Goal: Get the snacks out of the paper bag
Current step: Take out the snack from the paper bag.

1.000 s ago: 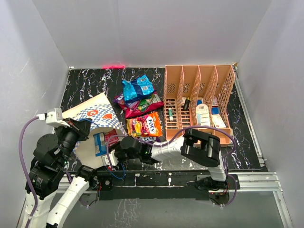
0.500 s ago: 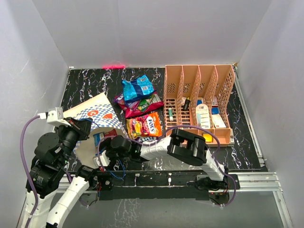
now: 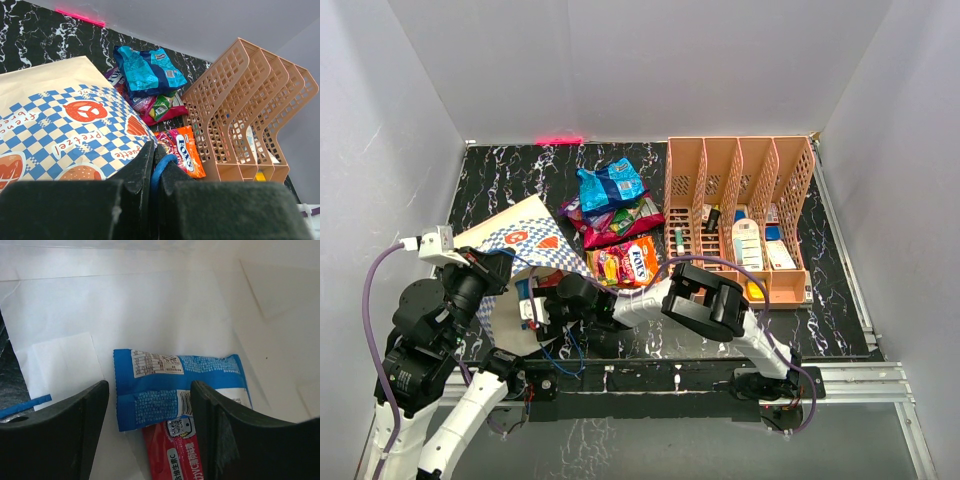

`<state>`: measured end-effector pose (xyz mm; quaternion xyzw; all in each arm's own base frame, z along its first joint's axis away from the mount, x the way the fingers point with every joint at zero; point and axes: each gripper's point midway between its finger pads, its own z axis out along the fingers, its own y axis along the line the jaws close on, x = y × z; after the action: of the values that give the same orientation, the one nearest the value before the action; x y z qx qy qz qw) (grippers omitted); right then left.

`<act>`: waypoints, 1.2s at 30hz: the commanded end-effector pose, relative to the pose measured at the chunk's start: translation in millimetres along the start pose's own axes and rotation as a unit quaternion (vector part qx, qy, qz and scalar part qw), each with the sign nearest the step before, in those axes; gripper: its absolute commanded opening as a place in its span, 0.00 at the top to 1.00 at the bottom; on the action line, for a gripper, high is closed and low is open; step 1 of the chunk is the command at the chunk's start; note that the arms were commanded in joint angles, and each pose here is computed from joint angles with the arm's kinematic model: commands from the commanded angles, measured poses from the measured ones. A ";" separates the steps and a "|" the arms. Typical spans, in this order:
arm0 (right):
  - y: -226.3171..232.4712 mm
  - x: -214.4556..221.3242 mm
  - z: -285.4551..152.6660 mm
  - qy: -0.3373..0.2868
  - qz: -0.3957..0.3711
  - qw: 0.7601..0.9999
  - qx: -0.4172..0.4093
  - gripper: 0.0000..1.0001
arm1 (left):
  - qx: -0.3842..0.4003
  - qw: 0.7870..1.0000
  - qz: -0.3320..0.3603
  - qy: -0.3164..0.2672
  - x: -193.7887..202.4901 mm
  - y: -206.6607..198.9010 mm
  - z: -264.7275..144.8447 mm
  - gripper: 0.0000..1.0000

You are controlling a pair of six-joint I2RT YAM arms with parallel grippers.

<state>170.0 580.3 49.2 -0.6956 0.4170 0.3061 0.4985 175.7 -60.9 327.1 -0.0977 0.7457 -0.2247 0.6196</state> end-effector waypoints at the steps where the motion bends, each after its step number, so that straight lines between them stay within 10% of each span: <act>1: -0.2 11.6 2.6 0.008 0.075 0.997 0.015 0.32 | 0.009 1.000 0.000 -0.017 -12.2 -6.5 0.0 1.00; 20: -17.8 -15.6 -8.0 0.021 0.058 0.998 0.015 0.88 | 0.008 1.000 -0.002 -0.016 -12.7 -6.3 -0.7 1.00; 36: 19.4 -114.8 -78.9 -0.072 -0.004 0.997 -0.019 0.93 | -0.004 1.000 -0.009 -0.019 -11.6 -1.6 1.5 1.00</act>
<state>121.1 548.9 125.5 -0.6900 0.4135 0.3362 0.4897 176.4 -60.6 326.8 -0.1023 0.7460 -0.2249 0.6184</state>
